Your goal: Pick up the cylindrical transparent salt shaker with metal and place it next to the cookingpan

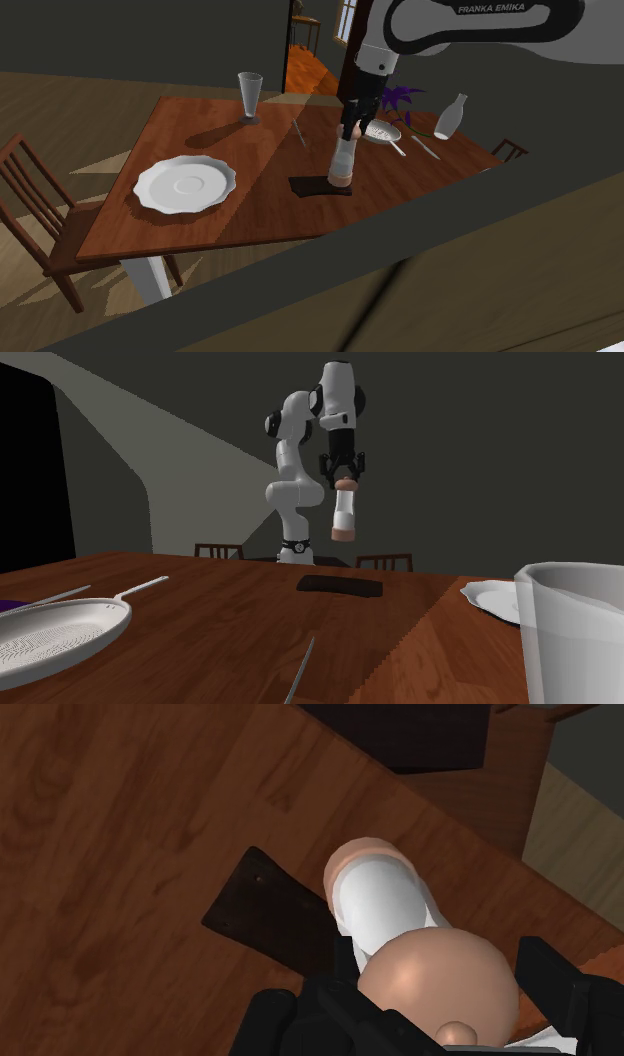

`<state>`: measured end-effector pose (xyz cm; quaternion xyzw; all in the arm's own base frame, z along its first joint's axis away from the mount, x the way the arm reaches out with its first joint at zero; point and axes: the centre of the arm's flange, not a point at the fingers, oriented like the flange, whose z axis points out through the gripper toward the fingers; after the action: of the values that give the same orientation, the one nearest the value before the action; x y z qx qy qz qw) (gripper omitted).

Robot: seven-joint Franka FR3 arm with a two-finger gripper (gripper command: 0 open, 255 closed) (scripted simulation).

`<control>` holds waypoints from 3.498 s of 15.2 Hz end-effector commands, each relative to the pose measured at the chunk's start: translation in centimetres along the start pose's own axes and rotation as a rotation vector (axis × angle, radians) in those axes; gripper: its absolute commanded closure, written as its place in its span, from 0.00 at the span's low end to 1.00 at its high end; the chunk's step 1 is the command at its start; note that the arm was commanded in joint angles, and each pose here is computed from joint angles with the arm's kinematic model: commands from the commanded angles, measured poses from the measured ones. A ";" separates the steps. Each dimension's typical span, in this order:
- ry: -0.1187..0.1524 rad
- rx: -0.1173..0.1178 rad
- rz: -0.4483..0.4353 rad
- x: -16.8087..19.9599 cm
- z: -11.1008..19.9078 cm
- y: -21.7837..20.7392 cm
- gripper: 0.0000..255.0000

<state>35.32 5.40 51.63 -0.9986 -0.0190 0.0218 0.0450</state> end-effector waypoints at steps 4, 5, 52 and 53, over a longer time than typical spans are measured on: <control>0.000 0.000 0.000 -0.1 -2.7 -0.2 1.00; 0.000 0.000 0.000 -0.1 -3.2 -0.3 1.00; 0.000 0.000 0.000 -9.6 -16.8 31.7 1.00; 0.000 0.000 0.000 -10.0 -16.9 33.0 1.00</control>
<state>27.79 -28.28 65.90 -0.9986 -0.0180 0.0216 0.0451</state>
